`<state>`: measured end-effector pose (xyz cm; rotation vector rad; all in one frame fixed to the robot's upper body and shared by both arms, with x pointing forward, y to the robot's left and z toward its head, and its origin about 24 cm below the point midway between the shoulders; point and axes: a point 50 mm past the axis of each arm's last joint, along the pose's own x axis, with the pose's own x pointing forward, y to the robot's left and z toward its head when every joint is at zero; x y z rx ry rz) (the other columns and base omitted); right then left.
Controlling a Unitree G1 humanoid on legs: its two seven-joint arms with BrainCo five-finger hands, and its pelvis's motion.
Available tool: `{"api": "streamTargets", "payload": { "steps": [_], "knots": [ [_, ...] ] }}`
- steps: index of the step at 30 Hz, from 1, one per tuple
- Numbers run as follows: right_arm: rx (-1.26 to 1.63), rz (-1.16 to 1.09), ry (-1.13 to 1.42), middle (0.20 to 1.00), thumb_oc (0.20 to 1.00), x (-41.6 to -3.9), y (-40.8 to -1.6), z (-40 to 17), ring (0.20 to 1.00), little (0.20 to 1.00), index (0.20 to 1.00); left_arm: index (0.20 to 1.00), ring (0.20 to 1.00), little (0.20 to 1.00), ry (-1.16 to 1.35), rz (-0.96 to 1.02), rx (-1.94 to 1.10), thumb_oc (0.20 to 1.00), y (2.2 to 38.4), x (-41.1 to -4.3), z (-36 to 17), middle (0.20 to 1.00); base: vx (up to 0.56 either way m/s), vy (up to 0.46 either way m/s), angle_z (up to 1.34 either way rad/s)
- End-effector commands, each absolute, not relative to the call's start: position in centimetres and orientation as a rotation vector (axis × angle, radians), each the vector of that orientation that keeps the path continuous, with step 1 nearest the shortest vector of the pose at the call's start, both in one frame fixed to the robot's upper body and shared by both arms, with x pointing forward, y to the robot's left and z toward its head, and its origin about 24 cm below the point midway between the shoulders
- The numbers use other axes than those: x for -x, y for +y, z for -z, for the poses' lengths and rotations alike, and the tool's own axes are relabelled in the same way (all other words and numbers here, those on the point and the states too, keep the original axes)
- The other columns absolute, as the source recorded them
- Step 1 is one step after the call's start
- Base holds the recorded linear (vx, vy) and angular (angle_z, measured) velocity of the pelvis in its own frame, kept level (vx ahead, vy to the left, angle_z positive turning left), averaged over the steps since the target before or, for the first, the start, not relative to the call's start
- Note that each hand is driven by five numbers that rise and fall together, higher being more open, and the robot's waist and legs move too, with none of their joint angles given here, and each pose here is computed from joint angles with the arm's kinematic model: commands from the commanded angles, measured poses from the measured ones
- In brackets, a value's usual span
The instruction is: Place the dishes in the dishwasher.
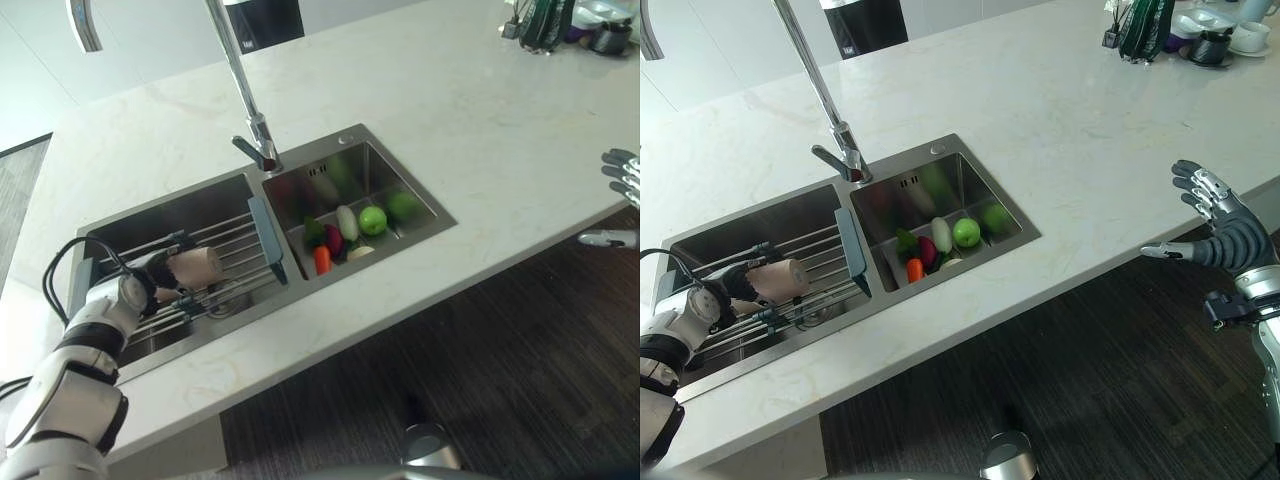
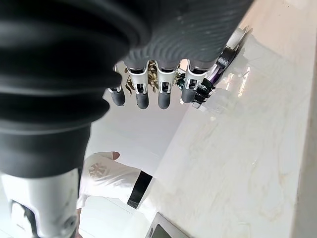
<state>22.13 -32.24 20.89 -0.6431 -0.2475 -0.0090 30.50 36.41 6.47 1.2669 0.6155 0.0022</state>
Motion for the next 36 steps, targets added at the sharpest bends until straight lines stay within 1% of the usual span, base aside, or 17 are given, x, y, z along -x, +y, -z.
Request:
{"api": "streamTargets", "payload": {
  "steps": [1, 7, 12, 17, 18, 19, 20, 22, 26, 31, 36],
  "knots": [
    [0.767, 0.015, -0.423, 1.000, 1.000, -21.5, -31.4, -25.2, 1.000, 1.000, 1.000, 1.000, 1.000, 1.000, 0.593, -0.179, -1.287, 1.000, 39.7, -29.9, -10.2, 1.000, 0.00, 0.000, 0.00],
    [0.781, 0.026, -0.426, 1.000, 1.000, -21.6, -31.4, -25.7, 1.000, 1.000, 1.000, 1.000, 1.000, 1.000, 0.659, -0.196, -1.331, 1.000, 40.9, -28.8, -9.6, 1.000, 0.00, 0.000, 0.00],
    [0.787, 0.028, -0.432, 1.000, 1.000, -21.6, -31.3, -25.8, 1.000, 1.000, 1.000, 1.000, 1.000, 1.000, 0.661, -0.198, -1.344, 1.000, 41.1, -28.7, -9.8, 1.000, 0.00, 0.000, 0.00],
    [0.800, 0.032, -0.438, 1.000, 1.000, -21.8, -31.2, -26.1, 1.000, 1.000, 1.000, 1.000, 1.000, 1.000, 0.726, -0.179, -1.356, 1.000, 41.4, -28.4, -9.5, 1.000, 0.00, 0.000, 0.00],
    [0.803, 0.034, -0.440, 1.000, 1.000, -21.9, -31.2, -26.1, 1.000, 1.000, 1.000, 0.636, 0.636, 0.636, 0.772, -0.156, -1.359, 0.636, 41.5, -28.2, -9.0, 0.636, 0.00, 0.000, 0.00],
    [0.805, 0.035, -0.442, 1.000, 1.000, -21.9, -31.2, -26.2, 1.000, 1.000, 1.000, 0.344, 0.344, 0.344, 0.772, -0.140, -1.377, 0.344, 41.4, -28.2, -8.8, 0.344, 0.00, 0.000, 0.00],
    [0.805, 0.033, -0.447, 1.000, 1.000, -22.0, -31.1, -26.4, 1.000, 1.000, 1.000, 0.200, 0.200, 0.200, 0.773, -0.122, -1.382, 0.200, 41.2, -28.2, -8.5, 0.200, -0.03, 0.026, -0.01],
    [0.806, 0.033, -0.459, 1.000, 1.000, -22.3, -30.8, -26.8, 1.000, 1.000, 1.000, 0.200, 0.200, 0.200, 0.788, -0.101, -1.387, 0.200, 41.0, -28.5, -8.6, 0.200, -0.06, 0.029, -0.02],
    [0.802, 0.042, -0.475, 1.000, 1.000, -22.4, -30.4, -26.9, 1.000, 1.000, 1.000, 0.200, 0.200, 0.200, 0.812, -0.137, -1.382, 0.200, 40.9, -28.6, -8.6, 0.200, -0.05, 0.005, -0.01],
    [0.796, 0.048, -0.462, 1.000, 1.000, -22.2, -30.7, -26.4, 1.000, 1.000, 1.000, 0.200, 0.200, 0.200, 0.652, -0.246, -1.368, 0.200, 40.9, -29.2, -10.1, 0.200, 0.00, -0.007, 0.00],
    [0.782, 0.053, -0.444, 1.000, 1.000, -21.3, -31.2, -25.2, 1.000, 1.000, 1.000, 0.200, 0.200, 0.200, 0.422, -0.356, -1.174, 0.200, 40.7, -29.6, -12.3, 0.200, 0.00, -0.030, 0.01]
  ]
}}
